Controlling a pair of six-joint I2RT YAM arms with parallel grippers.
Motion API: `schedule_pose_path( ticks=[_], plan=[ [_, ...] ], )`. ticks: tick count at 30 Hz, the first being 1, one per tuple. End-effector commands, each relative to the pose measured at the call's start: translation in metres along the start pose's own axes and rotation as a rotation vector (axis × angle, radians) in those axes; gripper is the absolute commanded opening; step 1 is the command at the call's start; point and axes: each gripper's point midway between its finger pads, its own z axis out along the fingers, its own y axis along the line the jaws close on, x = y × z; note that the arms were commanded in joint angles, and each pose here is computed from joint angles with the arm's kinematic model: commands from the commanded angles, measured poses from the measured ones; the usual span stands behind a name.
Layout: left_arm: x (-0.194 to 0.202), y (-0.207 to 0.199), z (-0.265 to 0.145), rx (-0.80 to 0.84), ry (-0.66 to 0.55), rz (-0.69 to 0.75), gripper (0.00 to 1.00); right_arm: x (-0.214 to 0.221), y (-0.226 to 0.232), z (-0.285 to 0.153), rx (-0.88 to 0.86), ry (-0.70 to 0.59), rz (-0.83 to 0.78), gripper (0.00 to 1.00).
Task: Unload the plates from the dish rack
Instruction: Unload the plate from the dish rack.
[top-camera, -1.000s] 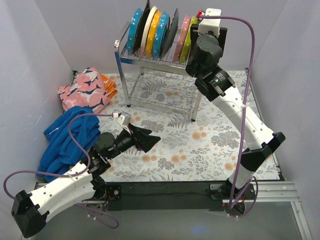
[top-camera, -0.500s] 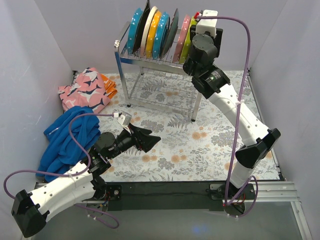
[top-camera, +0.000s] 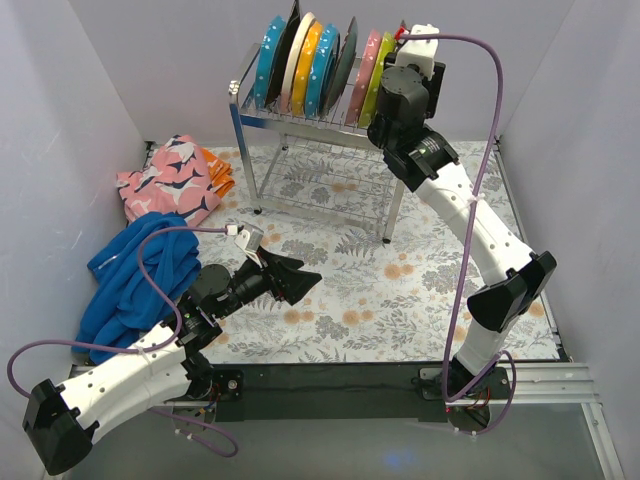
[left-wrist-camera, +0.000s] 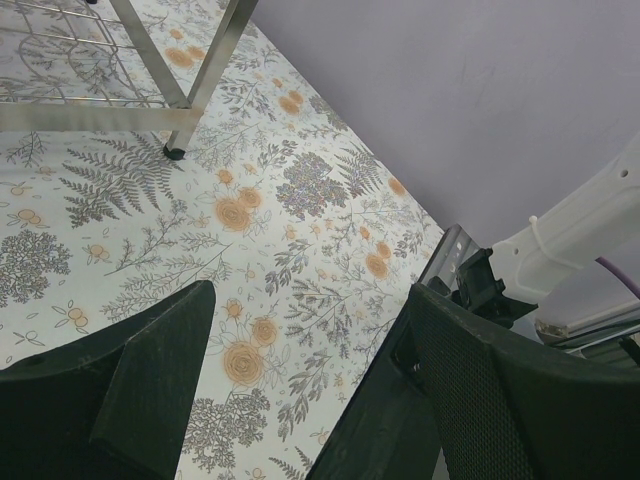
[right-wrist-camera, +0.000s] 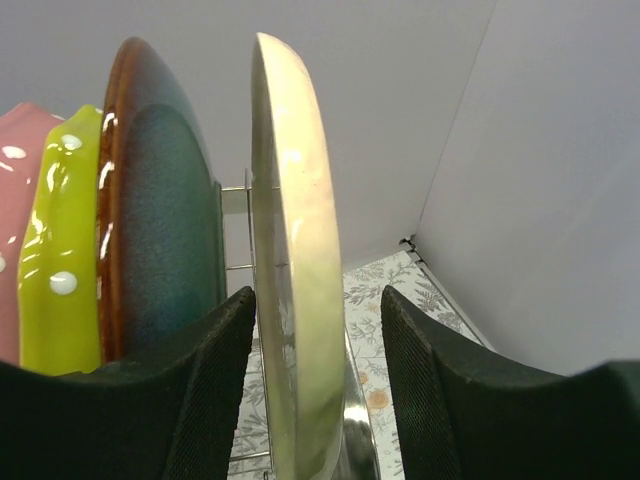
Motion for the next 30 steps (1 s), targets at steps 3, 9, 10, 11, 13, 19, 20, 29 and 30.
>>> schedule_pose_path(
  ticks=[3,9,10,11,13,19,20,29,30],
  plan=[
    [-0.002,-0.001,0.0,0.002,-0.007,0.013,0.76,-0.003,-0.013,0.009,0.006,-0.002,0.105,0.58],
    [-0.002,-0.001,0.0,0.0,-0.008,0.014,0.77,0.003,-0.004,0.016,-0.03,0.002,0.097,0.53],
    [-0.002,0.0,0.0,-0.002,-0.01,0.014,0.77,0.002,-0.001,0.016,-0.042,0.003,0.122,0.52],
    [-0.002,-0.001,-0.001,0.0,-0.008,0.014,0.77,0.003,-0.001,0.017,-0.045,0.003,0.125,0.5],
    [-0.002,0.0,0.0,-0.003,-0.008,0.014,0.77,0.005,0.003,0.017,-0.057,0.007,0.132,0.49],
    [-0.002,-0.001,-0.001,0.0,-0.008,0.014,0.77,0.01,0.003,0.019,-0.042,0.013,0.134,0.4],
    [-0.002,-0.001,0.0,0.001,-0.009,0.014,0.77,0.012,0.003,0.02,-0.039,0.015,0.137,0.33],
    [-0.003,-0.002,-0.001,0.004,-0.011,0.013,0.76,-0.003,-0.006,0.015,-0.034,-0.006,0.171,0.01],
    [-0.002,-0.002,-0.001,0.005,-0.009,0.013,0.77,-0.005,-0.007,0.014,-0.04,-0.009,0.176,0.01]
  ],
)
